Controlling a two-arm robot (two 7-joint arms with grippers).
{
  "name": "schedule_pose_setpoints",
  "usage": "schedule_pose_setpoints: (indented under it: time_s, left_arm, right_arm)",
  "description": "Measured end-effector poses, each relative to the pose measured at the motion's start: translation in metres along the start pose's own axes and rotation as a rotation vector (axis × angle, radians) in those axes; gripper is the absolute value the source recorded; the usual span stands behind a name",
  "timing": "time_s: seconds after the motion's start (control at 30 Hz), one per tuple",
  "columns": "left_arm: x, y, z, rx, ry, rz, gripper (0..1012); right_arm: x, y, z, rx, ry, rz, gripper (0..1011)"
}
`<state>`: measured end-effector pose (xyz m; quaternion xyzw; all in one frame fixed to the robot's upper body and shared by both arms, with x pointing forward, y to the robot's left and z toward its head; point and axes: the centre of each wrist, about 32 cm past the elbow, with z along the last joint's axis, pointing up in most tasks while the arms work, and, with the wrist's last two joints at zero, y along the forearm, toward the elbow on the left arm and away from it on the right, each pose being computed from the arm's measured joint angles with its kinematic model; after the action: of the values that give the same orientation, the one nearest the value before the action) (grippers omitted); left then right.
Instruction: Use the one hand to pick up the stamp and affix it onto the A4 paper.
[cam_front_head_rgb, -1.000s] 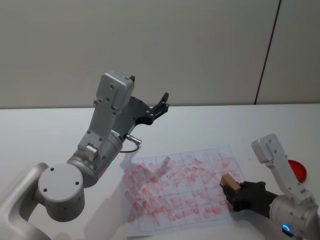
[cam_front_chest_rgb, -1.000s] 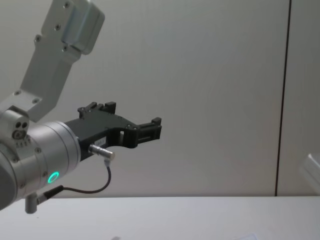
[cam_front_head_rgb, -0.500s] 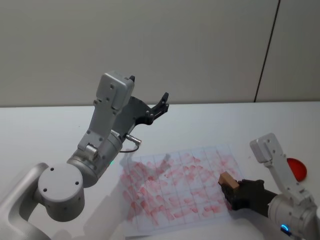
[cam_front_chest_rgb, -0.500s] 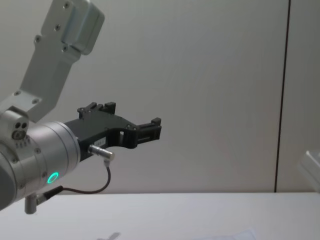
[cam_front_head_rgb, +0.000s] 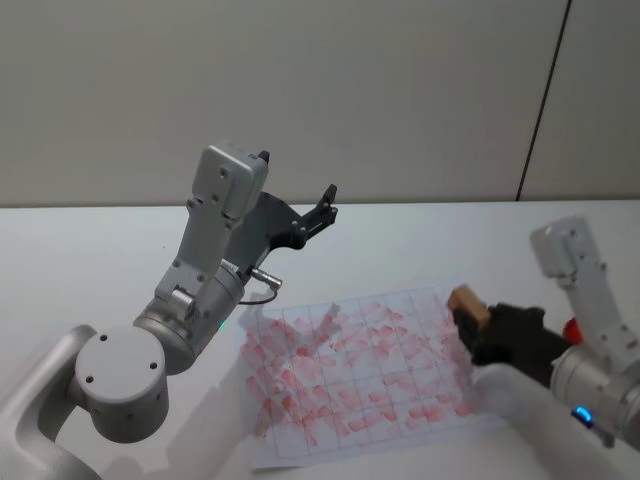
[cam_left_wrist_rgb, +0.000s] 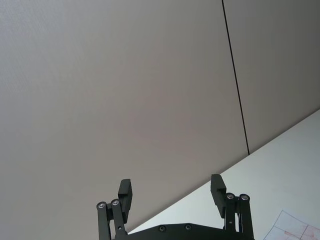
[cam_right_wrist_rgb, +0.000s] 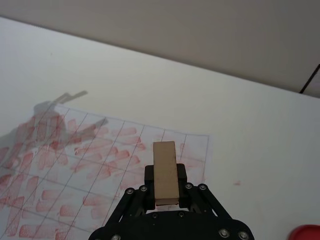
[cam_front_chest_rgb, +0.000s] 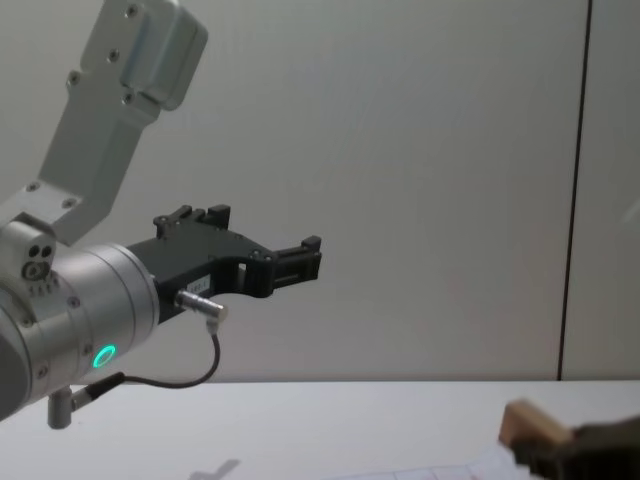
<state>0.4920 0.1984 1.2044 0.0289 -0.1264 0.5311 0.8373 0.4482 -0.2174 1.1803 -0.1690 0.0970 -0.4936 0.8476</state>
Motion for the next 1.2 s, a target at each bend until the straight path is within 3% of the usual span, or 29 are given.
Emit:
schedule_pose_setpoints:
  time_s: [0.2, 0.5, 1.2]
  left_arm:
    - [0.0, 0.0, 0.0, 0.0, 0.0, 0.0, 1001]
    - [0.0, 0.0, 0.0, 0.0, 0.0, 0.0, 1001]
    - [0.0, 0.0, 0.0, 0.0, 0.0, 0.0, 1001]
  right_arm:
    - [0.007, -0.006, 0.009, 0.033, 0.021, -0.05, 221]
    - [0.022, -0.015, 0.011, 0.022, 0.055, -0.126, 221]
    - [0.05, -0.023, -0.012, -0.084, 0.112, -0.244, 221]
